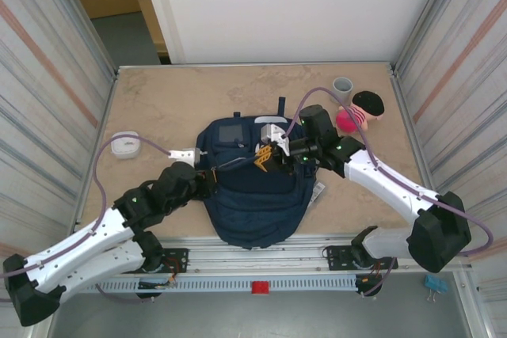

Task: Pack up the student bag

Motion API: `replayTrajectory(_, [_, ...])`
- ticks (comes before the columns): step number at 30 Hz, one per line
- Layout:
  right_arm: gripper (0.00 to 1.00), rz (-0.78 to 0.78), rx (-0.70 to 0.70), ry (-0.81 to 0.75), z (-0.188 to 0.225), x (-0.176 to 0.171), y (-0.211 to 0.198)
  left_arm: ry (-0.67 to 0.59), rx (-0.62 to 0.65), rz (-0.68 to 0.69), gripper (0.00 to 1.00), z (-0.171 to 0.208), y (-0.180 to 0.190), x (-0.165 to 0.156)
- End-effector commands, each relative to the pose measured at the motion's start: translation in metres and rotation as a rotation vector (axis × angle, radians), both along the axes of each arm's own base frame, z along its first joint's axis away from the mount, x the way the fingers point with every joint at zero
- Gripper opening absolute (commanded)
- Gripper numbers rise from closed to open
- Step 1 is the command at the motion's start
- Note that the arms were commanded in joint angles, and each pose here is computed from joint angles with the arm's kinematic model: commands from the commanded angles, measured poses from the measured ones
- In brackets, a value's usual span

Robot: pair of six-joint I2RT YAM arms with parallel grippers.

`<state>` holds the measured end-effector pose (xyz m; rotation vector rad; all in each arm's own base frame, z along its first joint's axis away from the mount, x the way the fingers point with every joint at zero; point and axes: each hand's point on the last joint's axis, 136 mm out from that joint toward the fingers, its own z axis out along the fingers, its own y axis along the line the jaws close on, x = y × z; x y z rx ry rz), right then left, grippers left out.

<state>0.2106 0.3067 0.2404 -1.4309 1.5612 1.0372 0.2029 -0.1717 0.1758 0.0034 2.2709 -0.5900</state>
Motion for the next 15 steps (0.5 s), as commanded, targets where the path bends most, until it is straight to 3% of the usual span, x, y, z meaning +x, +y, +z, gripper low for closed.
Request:
replayTrajectory(1, [0.00, 0.124, 0.142, -0.115, 0.058, -0.009, 0.006, -0.012, 0.067, 0.008, 0.20, -0.002, 0.013, 0.000])
replayTrajectory(7, [0.00, 0.181, 0.140, -0.104, 0.063, -0.017, 0.005, -0.056, 0.109, 0.033, 0.00, 0.001, 0.021, 0.007])
replayTrajectory(15, [0.00, 0.262, 0.182, -0.133, 0.077, -0.030, -0.001, -0.023, 0.111, 0.064, 0.00, -0.020, 0.028, 0.017])
